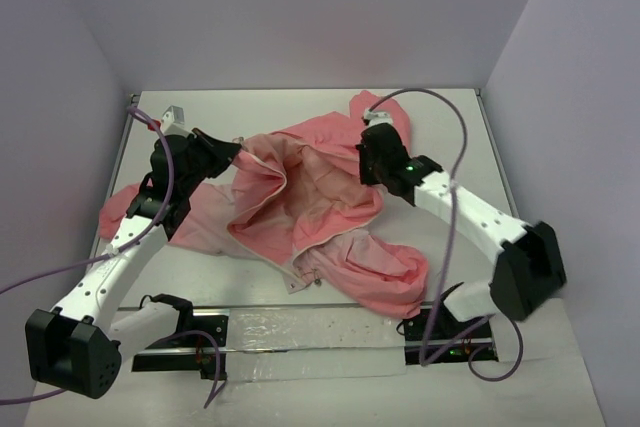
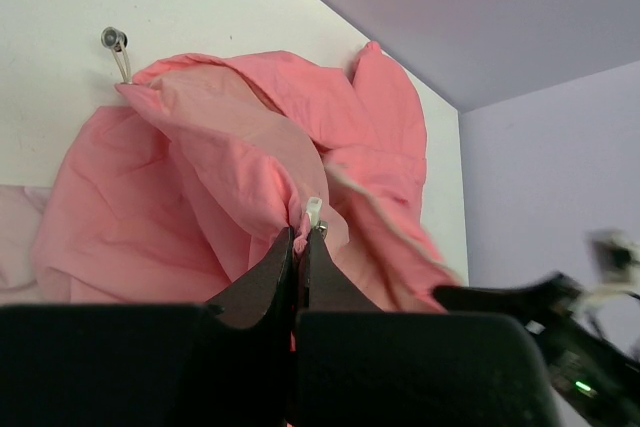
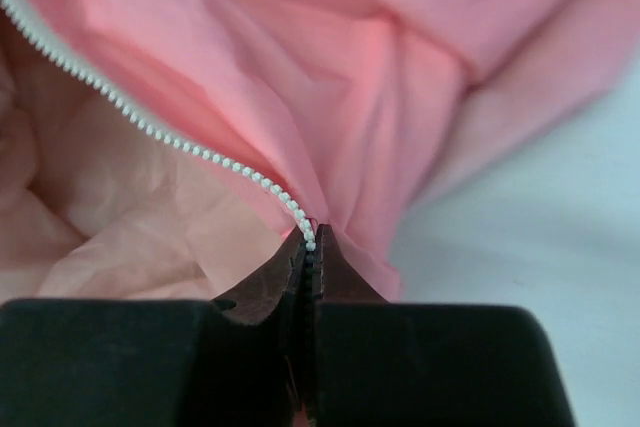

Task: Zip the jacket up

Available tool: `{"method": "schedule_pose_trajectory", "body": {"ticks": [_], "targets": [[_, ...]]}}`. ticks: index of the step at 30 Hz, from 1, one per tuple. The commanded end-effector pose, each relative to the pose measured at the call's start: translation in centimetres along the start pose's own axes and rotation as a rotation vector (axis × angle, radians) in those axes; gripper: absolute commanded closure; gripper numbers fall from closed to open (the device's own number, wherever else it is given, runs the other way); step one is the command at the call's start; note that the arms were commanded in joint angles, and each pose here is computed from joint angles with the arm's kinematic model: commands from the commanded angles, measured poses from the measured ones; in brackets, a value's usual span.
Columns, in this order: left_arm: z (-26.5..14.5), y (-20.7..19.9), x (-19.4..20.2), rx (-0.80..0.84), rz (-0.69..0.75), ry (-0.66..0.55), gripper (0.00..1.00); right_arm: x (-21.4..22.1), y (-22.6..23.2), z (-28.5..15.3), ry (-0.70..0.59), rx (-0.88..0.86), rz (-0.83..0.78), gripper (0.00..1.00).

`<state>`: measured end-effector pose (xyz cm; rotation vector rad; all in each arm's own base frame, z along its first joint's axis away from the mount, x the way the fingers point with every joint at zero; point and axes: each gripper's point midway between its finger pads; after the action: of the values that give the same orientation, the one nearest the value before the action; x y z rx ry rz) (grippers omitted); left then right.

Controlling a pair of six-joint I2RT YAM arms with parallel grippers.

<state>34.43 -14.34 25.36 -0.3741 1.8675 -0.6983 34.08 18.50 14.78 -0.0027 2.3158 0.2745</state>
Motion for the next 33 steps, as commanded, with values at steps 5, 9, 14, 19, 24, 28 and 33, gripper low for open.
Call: {"method": "schedule_pose_trajectory", "body": {"ticks": [5,9,14,19,24,28,33], "targets": [[0.1,-1.7,-2.5,0.039,0.015,-0.067,1.0,3.1,-1.8,-4.3,-0.058,0.092,0.064,1.0],[0.2,-1.5,-2.6,0.03,0.017,-0.067,1.0,8.1,-0.2,-1.2,-0.001,0.16,0.113,0.98],[0.0,-1.4,-2.5,0.027,0.017,-0.069,1.0,12.9,7.2,0.6,0.133,0.017,-0.011,0.29],[-0.6,-1.6,-2.9,0.026,0.022,-0.081,1.0,8.3,8.4,-1.8,0.078,-0.084,-0.123,0.14],[-1.0,-1.4,-3.3,0.013,0.027,-0.098,1.0,4.4,8.7,-4.1,0.071,-0.115,-0.239,0.15],[-1.4,-1.1,-3.4,0.001,0.025,-0.111,1.0,1.3,10.9,-4.9,0.045,-0.169,-0.291,0.18],[-1.7,-0.7,-3.4,-0.011,0.016,-0.12,1.0,-1.2,12.6,0.5,0.073,-0.136,-0.28,0.32]]}}
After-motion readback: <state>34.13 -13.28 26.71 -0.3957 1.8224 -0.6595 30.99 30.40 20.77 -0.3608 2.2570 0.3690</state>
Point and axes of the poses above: each gripper's point midway between its finger pads, its own z axis out along the fingers, its own y axis along the line the jaws close on, x = y × z, and after that the axes turned 9 degrees about z, right-handed
